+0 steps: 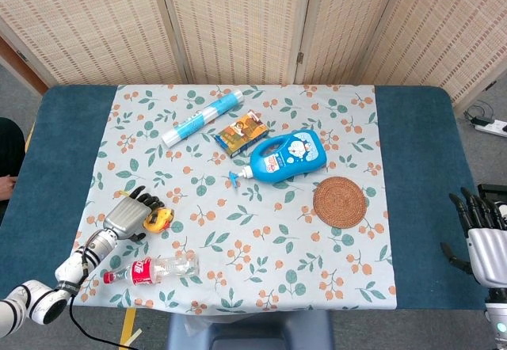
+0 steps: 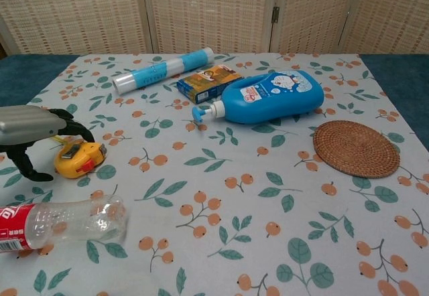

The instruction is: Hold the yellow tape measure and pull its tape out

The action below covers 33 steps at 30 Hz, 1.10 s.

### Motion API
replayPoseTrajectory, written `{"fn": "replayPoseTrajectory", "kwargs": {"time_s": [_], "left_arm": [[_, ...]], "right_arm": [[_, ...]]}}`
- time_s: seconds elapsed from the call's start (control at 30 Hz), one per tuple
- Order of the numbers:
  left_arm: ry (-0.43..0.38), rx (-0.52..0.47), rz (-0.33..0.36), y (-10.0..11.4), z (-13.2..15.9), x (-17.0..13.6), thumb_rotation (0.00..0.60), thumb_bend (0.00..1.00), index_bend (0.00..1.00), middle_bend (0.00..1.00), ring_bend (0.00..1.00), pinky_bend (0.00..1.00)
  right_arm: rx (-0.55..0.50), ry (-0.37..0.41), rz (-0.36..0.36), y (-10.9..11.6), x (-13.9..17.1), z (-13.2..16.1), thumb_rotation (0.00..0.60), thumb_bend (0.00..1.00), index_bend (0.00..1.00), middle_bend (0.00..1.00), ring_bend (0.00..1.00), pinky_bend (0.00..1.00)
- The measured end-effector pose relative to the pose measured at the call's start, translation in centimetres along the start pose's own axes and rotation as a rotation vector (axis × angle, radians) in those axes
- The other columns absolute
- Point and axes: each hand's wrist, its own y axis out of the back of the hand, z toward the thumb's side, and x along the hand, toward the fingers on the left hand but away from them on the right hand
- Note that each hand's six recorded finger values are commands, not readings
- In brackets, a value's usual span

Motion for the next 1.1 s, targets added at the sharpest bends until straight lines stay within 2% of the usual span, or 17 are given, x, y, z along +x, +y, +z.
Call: {"fn": "replayPoseTrajectory", "kwargs": {"time_s": [0.7, 1.0, 1.1], "left_arm": [[0.025, -0.045, 0.087, 0.24, 0.75, 0.15, 0.600, 0.26, 0.32, 0.33, 0.29, 0.07], [0.044, -0.061, 0.093, 0.16, 0.90, 0.35, 0.600, 0.25, 0.33, 0.33, 0.30, 0.07], [0.048, -0.068, 0.091, 0.04, 0.99, 0.47, 0.600, 0.26, 0.36, 0.36, 0.32, 0.08]], "right_arm": [[0.004, -0.002, 0.008, -0.08, 0.05, 0.16, 0.600, 0.35, 0.00, 0.00, 0.02, 0.00], [0.003, -0.006, 0.010, -0.12, 0.12, 0.03, 0.600, 0.35, 0.00, 0.00, 0.02, 0.00], [0.002, -0.006, 0.011, -0.16, 0.14, 0.02, 0.600, 0.35, 0.00, 0.00, 0.02, 0.00]]}}
